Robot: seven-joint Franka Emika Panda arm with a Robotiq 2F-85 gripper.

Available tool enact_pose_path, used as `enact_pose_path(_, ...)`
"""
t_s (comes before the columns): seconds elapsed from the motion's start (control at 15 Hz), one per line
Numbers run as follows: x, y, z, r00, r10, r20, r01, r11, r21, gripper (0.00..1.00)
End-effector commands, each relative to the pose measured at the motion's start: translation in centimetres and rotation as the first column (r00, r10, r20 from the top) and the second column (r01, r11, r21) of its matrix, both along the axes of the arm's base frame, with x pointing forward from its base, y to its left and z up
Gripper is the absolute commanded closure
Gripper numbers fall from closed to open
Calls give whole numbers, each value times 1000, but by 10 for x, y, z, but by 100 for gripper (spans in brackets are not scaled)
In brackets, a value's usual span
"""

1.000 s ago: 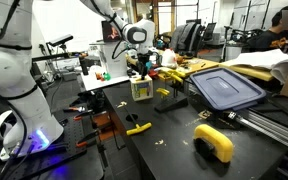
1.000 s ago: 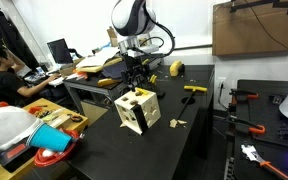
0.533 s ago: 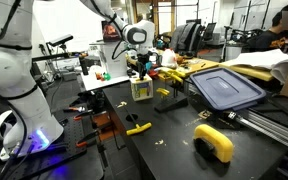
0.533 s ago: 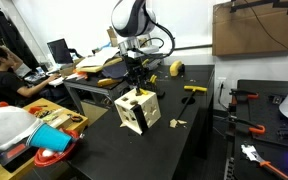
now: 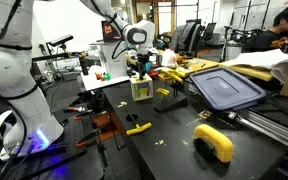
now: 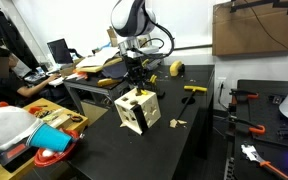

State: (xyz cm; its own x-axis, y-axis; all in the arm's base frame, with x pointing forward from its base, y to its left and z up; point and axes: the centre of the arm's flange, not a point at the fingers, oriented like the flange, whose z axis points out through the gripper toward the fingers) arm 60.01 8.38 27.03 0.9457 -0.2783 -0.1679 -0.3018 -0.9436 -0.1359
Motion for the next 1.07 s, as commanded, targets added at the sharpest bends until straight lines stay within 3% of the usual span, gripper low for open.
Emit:
enact_pose_path(0.0,-6,0,15,1000,-21,20,21,1000,17,96)
enact_pose_path(1.0,-32,-26,109,987,10,162,-19,998,55,96)
